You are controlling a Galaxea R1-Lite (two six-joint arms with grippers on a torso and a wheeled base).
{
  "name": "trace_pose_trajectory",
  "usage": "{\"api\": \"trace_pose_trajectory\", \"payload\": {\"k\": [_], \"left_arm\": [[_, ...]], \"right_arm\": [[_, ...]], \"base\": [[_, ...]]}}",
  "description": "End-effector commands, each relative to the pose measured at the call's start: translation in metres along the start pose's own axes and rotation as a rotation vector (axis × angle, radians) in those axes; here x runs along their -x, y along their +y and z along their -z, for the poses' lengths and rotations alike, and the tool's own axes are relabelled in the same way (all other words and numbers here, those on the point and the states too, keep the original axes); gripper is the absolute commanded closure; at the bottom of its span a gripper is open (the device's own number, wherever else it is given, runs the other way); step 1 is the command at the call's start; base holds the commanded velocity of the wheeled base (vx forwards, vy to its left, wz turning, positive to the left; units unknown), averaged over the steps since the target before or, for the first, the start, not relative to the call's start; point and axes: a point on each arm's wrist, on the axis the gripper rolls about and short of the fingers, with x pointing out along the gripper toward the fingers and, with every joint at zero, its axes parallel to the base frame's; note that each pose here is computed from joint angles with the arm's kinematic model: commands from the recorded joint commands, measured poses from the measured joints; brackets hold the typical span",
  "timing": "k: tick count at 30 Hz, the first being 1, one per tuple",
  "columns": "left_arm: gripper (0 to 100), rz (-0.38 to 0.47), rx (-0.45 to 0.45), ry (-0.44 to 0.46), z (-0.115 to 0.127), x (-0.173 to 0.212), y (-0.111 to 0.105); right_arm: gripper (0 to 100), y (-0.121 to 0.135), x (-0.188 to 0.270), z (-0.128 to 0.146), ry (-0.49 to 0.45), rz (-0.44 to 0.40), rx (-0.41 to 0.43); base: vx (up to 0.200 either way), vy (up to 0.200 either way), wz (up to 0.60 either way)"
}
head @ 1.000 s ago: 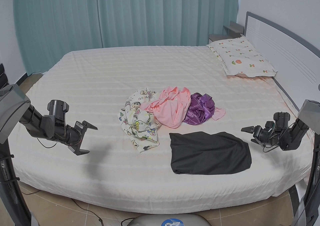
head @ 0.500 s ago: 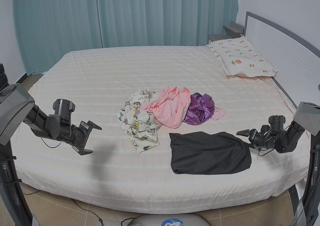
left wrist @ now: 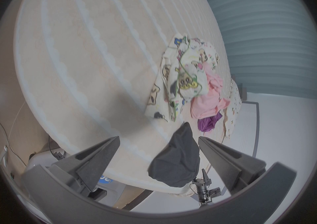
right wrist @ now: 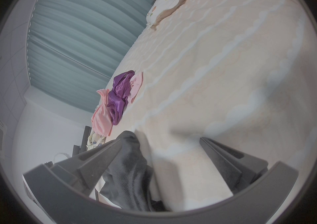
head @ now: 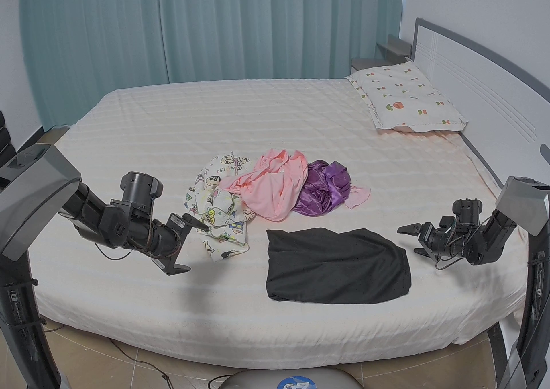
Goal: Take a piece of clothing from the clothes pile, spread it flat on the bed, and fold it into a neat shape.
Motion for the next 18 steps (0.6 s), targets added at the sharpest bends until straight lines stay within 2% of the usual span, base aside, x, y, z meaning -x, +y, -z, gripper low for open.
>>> {"api": "trace_pose_trajectory", "payload": {"k": [1, 14, 18], "left_arm": [[0, -0.013, -0.009, -0.005, 0.0057, -0.0027, -0.0001], [0, -0.028, -0.02, -0.006, 0.0108, -0.007, 0.0014], [0, -0.027, -0.02, -0.006, 0.0112, -0.0071, 0.0008]], "right_arm": [[0, 0.0051, -0.0026, 0.0053, 0.016, -0.007, 0.009], [0, 0.0129, -0.0025, 0.0099, 0.025, -0.013, 0.02], [0, 0.0149, -0.0032, 0.0123, 0.031, -0.014, 0.024]], "base": [[0.0, 0.0, 0.0], [0.0, 0.0, 0.0], [-0.2, -0.2, 0.0]]}}
